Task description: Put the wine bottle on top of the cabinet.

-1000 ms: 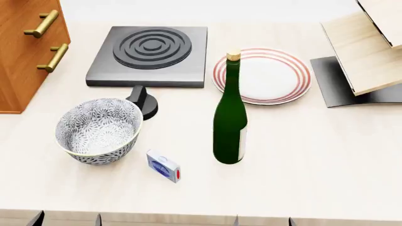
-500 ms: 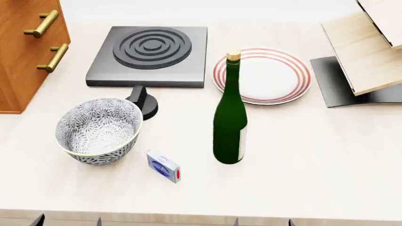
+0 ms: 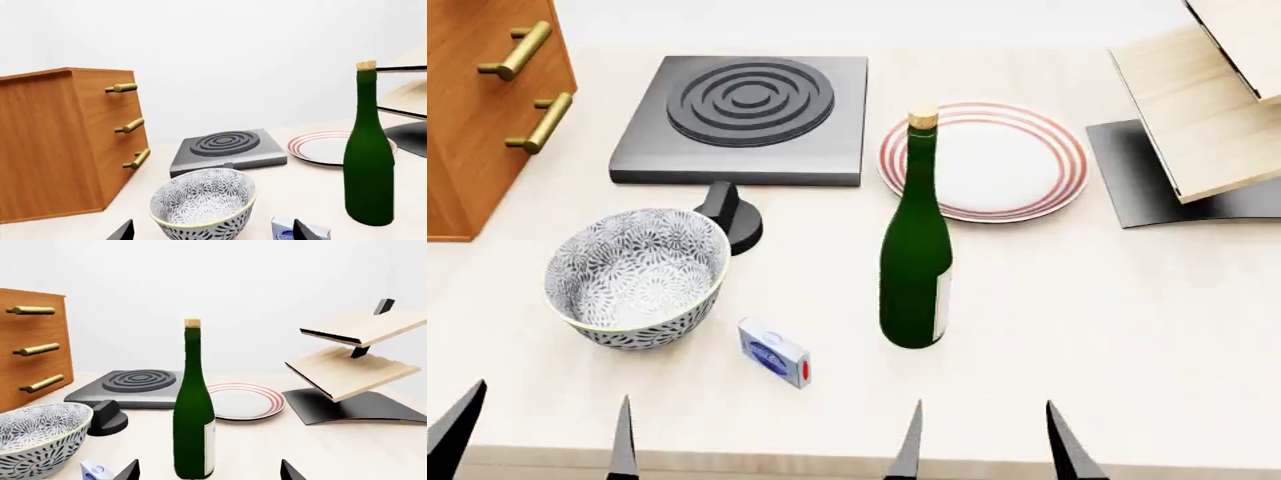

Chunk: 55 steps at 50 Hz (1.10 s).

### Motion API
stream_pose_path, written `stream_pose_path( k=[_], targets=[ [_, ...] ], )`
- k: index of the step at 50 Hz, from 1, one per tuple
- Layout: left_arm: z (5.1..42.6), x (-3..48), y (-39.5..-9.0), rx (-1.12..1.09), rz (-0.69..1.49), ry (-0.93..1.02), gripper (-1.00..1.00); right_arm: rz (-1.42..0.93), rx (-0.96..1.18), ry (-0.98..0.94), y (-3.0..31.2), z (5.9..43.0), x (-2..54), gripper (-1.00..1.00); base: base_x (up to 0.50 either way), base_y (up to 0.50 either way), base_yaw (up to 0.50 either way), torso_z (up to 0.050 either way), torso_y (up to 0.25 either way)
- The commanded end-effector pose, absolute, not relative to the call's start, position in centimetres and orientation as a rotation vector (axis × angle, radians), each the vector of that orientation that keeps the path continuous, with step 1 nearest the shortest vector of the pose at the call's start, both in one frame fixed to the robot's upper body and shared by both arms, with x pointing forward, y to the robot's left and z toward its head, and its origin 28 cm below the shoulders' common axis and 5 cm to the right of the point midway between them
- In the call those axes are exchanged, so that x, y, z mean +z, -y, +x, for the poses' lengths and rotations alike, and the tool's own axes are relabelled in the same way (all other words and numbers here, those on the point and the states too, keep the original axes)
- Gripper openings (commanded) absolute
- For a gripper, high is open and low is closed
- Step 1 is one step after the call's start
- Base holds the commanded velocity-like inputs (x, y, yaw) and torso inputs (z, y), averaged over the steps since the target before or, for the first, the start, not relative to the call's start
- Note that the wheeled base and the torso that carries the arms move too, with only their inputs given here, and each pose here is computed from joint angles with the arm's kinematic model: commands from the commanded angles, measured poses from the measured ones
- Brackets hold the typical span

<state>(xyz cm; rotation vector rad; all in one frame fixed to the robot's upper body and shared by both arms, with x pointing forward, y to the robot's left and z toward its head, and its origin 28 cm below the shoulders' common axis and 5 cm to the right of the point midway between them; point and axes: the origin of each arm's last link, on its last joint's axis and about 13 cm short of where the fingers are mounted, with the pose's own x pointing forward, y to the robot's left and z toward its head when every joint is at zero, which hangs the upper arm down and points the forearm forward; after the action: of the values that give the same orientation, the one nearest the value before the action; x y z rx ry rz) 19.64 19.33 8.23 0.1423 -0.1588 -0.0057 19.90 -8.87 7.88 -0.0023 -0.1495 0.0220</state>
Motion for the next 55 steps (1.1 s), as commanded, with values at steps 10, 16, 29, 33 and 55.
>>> stream_pose_path(
  k=[10, 16, 29, 33, 55],
  targets=[
    [17.2, 14.1, -18.8, -0.048, 0.104, 0.338, 1.00, 0.014, 0.066, 0.317, 8.3, 17.5, 14.0, 1.00, 0.00, 0.00, 0.00, 0.000, 0.000],
    [16.5, 15.4, -18.6, -0.058, 0.103, 0.375, 1.00, 0.017, 0.084, 0.356, 8.0, 16.8, 15.5, 1.00, 0.00, 0.00, 0.00, 0.000, 0.000],
    [15.5, 16.9, -18.4, -0.074, 0.100, 0.428, 1.00, 0.017, 0.097, 0.391, 7.9, 16.2, 16.5, 1.00, 0.00, 0.00, 0.00, 0.000, 0.000],
    [15.5, 16.9, -18.4, -0.075, 0.100, 0.430, 1.00, 0.016, 0.099, 0.398, 7.8, 16.0, 16.8, 1.00, 0.00, 0.00, 0.00, 0.000, 0.000],
    [15.5, 17.0, -18.4, -0.076, 0.103, 0.427, 1.00, 0.022, 0.091, 0.402, 7.8, 15.9, 16.8, 1.00, 0.13, 0.00, 0.00, 0.000, 0.000]
  ],
)
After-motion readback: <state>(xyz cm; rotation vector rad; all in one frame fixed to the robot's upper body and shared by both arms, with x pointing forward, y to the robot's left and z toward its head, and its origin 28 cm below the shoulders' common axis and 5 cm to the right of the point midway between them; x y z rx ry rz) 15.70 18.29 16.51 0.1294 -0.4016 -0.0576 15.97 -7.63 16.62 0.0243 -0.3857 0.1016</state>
